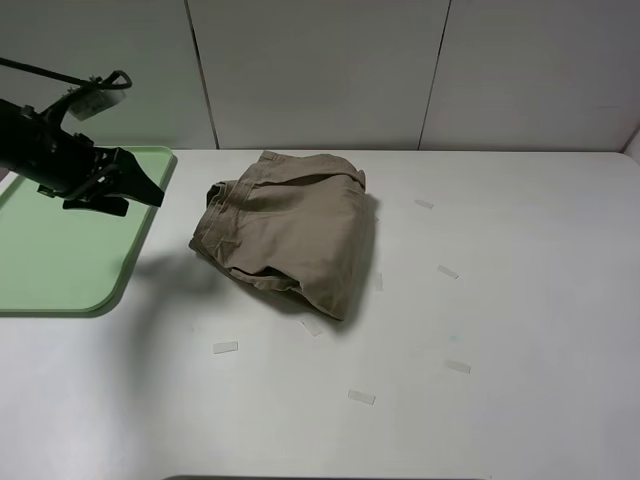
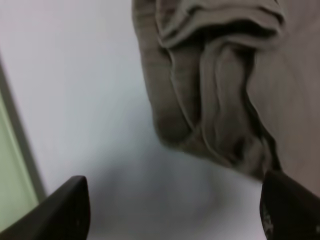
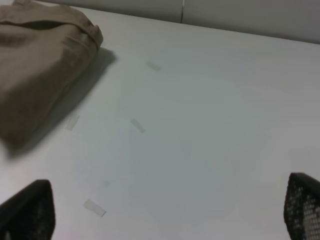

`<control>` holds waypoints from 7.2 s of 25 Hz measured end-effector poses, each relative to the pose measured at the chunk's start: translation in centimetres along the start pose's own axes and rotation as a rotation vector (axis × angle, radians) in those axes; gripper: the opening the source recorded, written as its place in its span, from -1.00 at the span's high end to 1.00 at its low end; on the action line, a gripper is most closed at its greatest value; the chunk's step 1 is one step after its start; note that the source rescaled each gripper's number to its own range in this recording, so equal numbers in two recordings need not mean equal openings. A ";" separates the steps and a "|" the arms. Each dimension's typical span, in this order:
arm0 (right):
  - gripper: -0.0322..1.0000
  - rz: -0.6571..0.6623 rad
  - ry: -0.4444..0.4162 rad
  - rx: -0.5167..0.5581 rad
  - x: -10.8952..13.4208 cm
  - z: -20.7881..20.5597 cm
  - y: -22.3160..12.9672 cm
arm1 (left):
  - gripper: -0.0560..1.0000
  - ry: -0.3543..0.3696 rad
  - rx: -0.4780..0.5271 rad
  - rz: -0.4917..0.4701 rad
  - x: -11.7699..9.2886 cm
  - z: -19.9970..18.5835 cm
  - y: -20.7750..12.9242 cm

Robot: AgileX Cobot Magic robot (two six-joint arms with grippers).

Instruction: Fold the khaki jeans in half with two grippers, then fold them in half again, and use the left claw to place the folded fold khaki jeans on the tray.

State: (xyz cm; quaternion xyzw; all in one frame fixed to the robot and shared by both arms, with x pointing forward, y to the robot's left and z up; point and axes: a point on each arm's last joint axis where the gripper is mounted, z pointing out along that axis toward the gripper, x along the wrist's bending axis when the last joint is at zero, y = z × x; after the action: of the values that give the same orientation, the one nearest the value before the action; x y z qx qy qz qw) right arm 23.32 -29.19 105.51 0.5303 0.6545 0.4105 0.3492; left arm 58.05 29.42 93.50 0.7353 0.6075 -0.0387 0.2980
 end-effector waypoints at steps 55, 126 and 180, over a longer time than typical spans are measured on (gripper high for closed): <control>-1.00 0.005 0.009 -0.001 0.1 0.0 0.0 | -0.48 -0.444 -0.194 0.087 -3.4 11.3 4.0; -1.00 0.007 0.012 -0.001 0.1 0.0 0.0 | 0.89 -0.070 0.027 0.212 -5.3 3.3 5.8; -1.00 0.007 0.012 -0.001 0.1 0.0 0.0 | 0.89 0.697 0.028 0.267 8.4 -6.8 2.1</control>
State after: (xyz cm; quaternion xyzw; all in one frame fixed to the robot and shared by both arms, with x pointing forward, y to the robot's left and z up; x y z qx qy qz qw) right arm 23.30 -29.08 105.52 0.5300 0.6544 0.4152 0.3442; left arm 60.12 39.88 96.38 0.7809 0.5708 0.2449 0.0657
